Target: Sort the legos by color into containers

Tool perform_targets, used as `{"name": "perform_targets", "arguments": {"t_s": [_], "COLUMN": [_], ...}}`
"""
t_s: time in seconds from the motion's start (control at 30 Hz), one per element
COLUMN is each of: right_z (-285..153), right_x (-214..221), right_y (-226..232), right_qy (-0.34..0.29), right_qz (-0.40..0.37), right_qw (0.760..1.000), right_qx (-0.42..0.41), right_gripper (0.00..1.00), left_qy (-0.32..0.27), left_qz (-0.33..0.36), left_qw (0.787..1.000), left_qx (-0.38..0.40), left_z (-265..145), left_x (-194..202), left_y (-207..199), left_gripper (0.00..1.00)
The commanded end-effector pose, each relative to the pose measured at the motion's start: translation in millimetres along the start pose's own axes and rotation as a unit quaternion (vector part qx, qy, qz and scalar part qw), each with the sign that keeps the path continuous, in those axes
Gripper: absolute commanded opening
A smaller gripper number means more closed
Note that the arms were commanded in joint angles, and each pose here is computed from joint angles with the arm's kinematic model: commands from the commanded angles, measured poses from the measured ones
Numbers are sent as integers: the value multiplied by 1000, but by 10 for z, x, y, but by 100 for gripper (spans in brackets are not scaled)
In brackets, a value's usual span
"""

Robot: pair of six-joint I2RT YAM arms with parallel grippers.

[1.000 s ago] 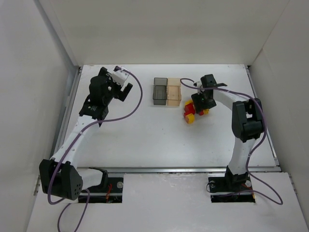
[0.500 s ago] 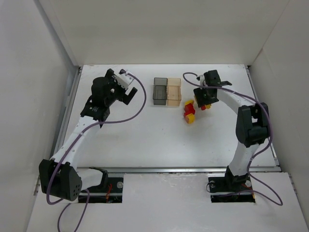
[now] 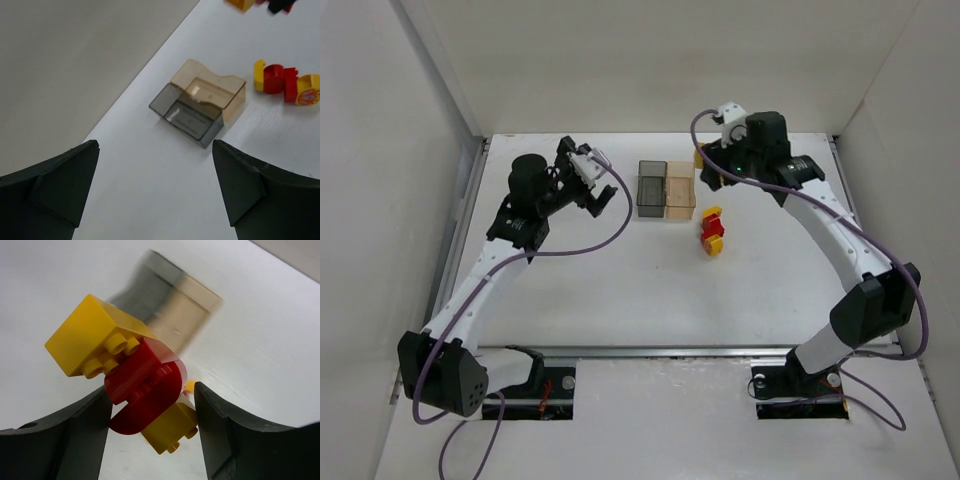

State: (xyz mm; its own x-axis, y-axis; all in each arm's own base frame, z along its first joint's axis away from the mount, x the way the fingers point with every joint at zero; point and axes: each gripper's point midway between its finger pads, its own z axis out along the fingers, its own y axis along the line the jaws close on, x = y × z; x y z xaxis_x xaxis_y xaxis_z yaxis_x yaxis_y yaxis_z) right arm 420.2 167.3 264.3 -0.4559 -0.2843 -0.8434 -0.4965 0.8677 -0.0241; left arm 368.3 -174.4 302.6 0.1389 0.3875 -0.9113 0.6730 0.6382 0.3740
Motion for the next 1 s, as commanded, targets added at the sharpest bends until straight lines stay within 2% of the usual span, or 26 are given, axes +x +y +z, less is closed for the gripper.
{"name": "perform_targets", "arguments": {"t_s": [0.0, 0.13, 0.23, 0.37, 0.43, 0.5, 0.7, 0.87, 0.97], "right_z": [-270, -458, -529, -567, -532, -469, -374, -346, -282], "right_x": [-651, -771, -787, -781, -729, -727, -719, -726, -709], "right_y": [911, 1568, 1815, 1942, 1992, 1989, 1915, 1873, 1838], "right_qy": [-99, -129, -148, -157, -148, -142, -136, -136, -131], "right_qz": [-58, -89, -94, -102, -102, -94, -86, -84, -82], "right_qw": [982, 948, 933, 925, 925, 928, 938, 943, 947], "right_qx": [-153, -277, -314, -329, -335, -332, -306, -293, -281], "right_gripper": [0, 0, 0, 0, 0, 0, 0, 0, 0], "left_qy": [-155, -206, -204, -206, -223, -215, -193, -162, -160], "left_qz": [84, 121, 114, 104, 110, 103, 77, 93, 96], "left_qw": [983, 966, 963, 957, 947, 942, 941, 947, 950], "left_qx": [43, 102, 134, 174, 204, 236, 266, 262, 249], "left_z": [-156, -149, -53, -45, -116, -141, -154, -163, -163], "left_x": [-938, -1209, -1215, -1149, -1245, -1196, -1073, -962, -977], "left_y": [-62, -226, -267, -384, -472, -573, -678, -663, -589], "left_gripper": [94, 93, 97, 95, 90, 84, 83, 83, 88]}}
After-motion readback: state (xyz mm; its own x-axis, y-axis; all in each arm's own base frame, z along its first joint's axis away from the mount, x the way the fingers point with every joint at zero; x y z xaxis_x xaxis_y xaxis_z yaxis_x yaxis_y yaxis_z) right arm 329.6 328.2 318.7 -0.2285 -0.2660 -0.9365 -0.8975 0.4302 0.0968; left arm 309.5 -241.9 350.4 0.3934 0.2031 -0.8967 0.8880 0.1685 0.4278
